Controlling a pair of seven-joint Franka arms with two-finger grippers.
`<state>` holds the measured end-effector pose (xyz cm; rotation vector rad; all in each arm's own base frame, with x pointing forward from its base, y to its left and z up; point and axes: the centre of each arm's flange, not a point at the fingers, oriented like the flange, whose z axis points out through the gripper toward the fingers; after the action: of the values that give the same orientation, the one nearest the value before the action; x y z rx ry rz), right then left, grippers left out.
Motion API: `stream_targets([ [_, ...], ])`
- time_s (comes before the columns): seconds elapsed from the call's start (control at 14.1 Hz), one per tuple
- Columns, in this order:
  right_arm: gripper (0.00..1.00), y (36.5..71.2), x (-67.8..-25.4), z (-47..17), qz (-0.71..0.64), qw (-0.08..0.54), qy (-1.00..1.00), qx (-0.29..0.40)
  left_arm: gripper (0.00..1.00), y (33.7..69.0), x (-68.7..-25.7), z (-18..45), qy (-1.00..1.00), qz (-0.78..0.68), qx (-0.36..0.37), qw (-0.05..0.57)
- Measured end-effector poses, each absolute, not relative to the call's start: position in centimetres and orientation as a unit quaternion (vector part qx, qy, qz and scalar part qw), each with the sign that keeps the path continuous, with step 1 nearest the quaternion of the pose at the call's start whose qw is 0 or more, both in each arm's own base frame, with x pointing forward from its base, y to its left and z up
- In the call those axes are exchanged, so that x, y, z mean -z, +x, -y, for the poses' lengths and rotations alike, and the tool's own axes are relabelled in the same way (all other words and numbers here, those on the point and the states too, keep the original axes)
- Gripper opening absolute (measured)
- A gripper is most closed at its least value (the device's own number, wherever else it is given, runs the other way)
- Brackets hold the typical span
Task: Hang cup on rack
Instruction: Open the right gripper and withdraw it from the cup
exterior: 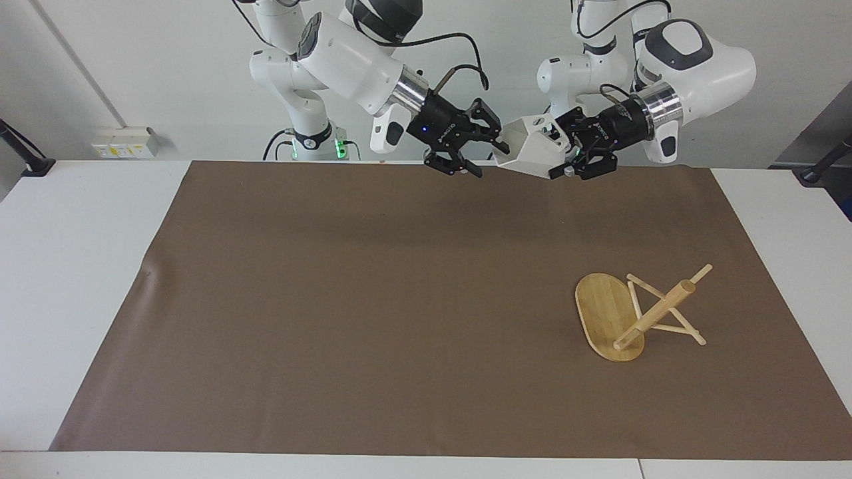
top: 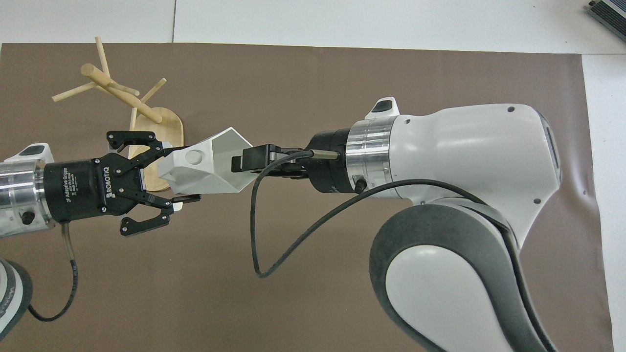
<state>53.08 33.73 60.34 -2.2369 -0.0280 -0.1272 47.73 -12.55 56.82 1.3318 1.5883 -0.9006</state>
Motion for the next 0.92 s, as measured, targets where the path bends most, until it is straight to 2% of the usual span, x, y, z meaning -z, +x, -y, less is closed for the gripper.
stream_targets([
  [0.14, 0.93, 53.1, -60.4, -33.7, 0.01, 0.435, -0.899, 0.052, 0.7, 47.7, -56.8, 12.5, 0.534, -0.636, 0.359, 0.426],
  [0.21, 1.0, 53.0, -60.5, -33.7, 0.005, 0.436, -0.899, 0.049, 0.7, 47.7, -56.7, 12.5, 0.537, -0.638, 0.355, 0.423],
  [0.43, 1.0, 53.1, -60.7, -33.5, -0.015, 0.436, -0.899, 0.043, 0.7, 47.7, -56.4, 12.4, 0.551, -0.641, 0.342, 0.41],
  [0.71, 1.0, 54.5, -61.5, -30.1, -0.038, 0.428, -0.901, 0.061, 0.7, 47.6, -56.0, 12.2, 0.568, -0.645, 0.326, 0.394],
  [0.92, 1.0, 56.4, -60.8, -24.4, -0.043, 0.36, -0.929, 0.069, 0.7, 47.6, -55.9, 11.9, 0.572, -0.649, 0.317, 0.389],
])
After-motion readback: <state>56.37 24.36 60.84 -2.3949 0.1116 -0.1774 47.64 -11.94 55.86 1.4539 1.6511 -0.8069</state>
